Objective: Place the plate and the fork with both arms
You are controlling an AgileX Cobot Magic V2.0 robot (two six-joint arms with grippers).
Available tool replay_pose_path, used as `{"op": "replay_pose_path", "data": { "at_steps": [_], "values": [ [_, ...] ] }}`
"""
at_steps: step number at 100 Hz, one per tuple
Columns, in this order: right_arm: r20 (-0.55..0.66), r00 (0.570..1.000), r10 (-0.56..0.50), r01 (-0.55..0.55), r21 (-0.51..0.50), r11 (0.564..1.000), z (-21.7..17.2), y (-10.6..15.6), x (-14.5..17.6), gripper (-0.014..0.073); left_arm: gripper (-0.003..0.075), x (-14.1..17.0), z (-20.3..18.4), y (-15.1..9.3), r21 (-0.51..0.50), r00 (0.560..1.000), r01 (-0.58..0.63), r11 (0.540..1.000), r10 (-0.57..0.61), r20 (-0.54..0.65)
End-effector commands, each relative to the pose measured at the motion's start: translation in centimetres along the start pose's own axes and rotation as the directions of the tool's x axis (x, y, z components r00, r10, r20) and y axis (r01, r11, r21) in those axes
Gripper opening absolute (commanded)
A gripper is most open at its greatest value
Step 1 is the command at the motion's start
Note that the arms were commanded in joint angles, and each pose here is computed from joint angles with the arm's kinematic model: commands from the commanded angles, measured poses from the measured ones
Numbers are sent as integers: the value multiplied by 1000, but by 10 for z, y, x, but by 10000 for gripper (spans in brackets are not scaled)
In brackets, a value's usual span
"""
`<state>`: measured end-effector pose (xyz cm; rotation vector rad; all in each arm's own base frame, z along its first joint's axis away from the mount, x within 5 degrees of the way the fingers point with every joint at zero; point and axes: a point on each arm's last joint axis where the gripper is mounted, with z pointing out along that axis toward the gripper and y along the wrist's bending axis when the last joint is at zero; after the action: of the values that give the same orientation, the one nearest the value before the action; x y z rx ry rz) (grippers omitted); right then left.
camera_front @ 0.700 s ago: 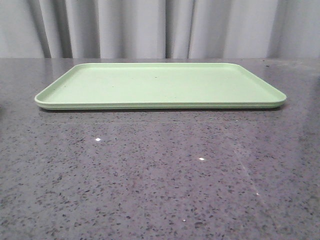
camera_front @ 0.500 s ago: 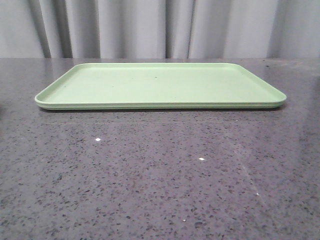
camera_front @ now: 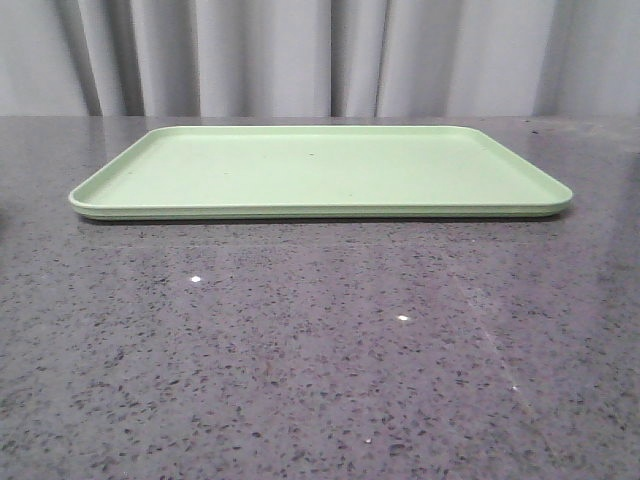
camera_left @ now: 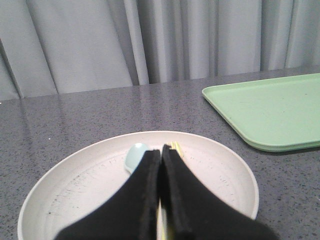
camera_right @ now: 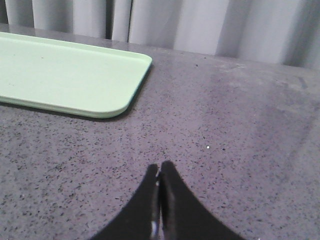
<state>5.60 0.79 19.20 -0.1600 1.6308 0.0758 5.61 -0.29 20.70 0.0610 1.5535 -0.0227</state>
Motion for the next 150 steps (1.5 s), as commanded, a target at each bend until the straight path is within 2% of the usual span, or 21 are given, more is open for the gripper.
{"op": "replay_pose_path", "data": {
  "at_steps": [1, 17, 24, 32, 39, 54, 65, 79, 93, 118, 150],
  "values": [
    [121, 992, -34, 34, 7, 999, -3, 0, -11, -119, -20, -6, -3, -1, 8, 993, 13, 1000, -14, 117],
    [160, 986, -34, 34, 6, 999, -3, 0, -15, -119, -20, -13, -4, 0, 10, 989, 29, 1000, -30, 143],
    [227, 973, -29, 29, 4, 1000, -4, 0, -22, -119, -20, -19, -5, 0, 13, 988, 53, 998, -55, 147],
    [247, 968, 33, -32, -7, 999, -6, 0, -28, -119, -20, -25, -7, 0, 20, 991, 101, 995, -103, 85],
    [206, 976, 71, -70, -12, 997, -7, -1, -35, -119, -20, -35, -8, -1, 21, 993, 107, 994, -108, 38],
    [158, 981, 109, -107, -21, 994, -11, -2, -62, -119, -20, -70, -9, 0, 31, 991, 130, 991, -131, 35],
    [65, 992, 109, -108, -18, 994, -9, -3, -83, -119, -20, -100, -9, -1, 34, 991, 129, 991, -128, -24],
    [-71, 992, 107, -108, -14, 994, -5, -3, -109, -119, -20, -131, -5, -1, 34, 977, 127, 991, -119, -179],
    [-201, 974, 103, -107, -10, 994, 1, -4, -134, -119, -20, -155, 2, -1, 29, 936, 117, 993, -101, -337],
    [-335, 937, 99, -108, -7, 994, 12, -5, -169, -119, -20, -177, 15, -2, 22, 820, 109, 994, -78, -567],
    [-343, 934, 99, -108, -7, 994, 15, -5, -170, -119, -20, -180, 19, -1, 19, 819, 104, 994, -75, -569]
  ]
}}
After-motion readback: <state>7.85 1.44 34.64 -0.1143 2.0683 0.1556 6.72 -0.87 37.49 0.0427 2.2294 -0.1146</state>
